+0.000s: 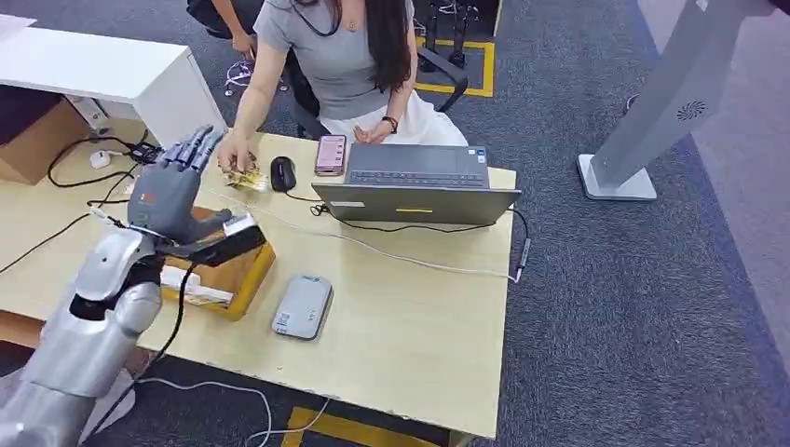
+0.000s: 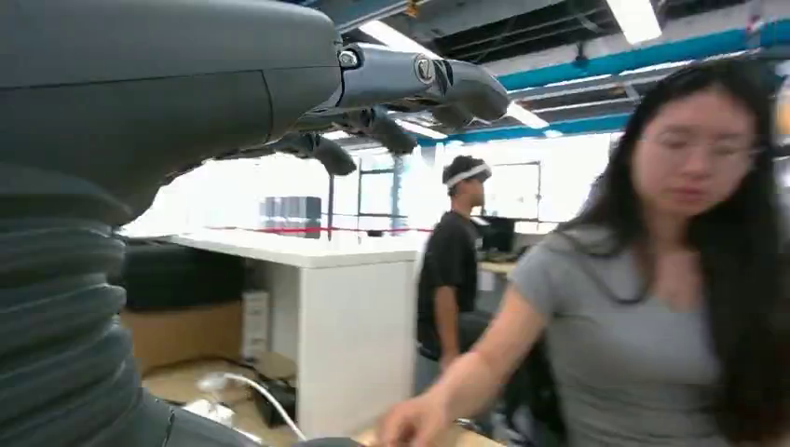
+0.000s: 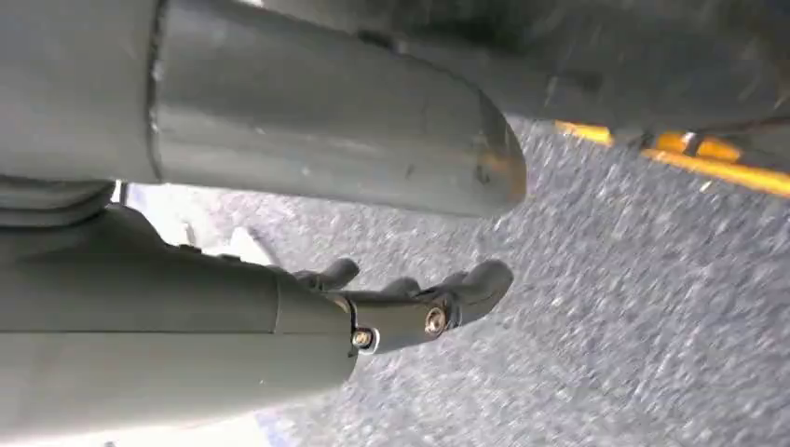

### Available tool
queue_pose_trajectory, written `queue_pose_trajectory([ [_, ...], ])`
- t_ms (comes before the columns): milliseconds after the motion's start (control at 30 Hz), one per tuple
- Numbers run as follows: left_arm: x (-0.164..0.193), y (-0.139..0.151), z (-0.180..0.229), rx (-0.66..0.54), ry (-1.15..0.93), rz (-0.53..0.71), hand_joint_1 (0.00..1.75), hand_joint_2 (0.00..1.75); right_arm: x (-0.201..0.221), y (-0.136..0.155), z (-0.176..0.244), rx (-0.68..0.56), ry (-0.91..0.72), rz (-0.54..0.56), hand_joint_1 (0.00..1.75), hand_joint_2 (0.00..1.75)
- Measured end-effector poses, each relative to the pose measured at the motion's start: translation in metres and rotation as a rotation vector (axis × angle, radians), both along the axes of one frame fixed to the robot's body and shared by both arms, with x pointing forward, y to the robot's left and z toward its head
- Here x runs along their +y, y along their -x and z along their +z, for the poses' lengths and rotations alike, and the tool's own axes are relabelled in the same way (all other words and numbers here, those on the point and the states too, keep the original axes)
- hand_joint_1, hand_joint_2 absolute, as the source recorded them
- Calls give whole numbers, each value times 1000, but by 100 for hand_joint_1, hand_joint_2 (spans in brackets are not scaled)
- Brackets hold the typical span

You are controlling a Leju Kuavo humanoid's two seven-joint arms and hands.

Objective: Pass the card to the sensor for recognition and then transmit it.

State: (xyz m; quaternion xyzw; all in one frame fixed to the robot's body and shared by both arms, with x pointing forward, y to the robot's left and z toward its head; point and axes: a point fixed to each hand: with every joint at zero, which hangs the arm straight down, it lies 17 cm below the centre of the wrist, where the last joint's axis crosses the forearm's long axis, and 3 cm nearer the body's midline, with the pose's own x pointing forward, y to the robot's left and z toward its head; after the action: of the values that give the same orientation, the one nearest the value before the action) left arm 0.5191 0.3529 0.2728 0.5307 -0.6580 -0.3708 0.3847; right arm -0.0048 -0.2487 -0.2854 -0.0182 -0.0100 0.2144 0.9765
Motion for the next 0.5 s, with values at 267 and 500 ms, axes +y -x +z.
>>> queue_pose_trajectory([
  [267, -52, 81, -35, 18, -2, -145, 0, 175, 11, 1, 1, -2, -14, -22, 0, 0],
  [500, -61, 116, -55, 62, -29, -177, 0, 175, 11, 6, 1, -5, -26, -25, 0, 0],
])
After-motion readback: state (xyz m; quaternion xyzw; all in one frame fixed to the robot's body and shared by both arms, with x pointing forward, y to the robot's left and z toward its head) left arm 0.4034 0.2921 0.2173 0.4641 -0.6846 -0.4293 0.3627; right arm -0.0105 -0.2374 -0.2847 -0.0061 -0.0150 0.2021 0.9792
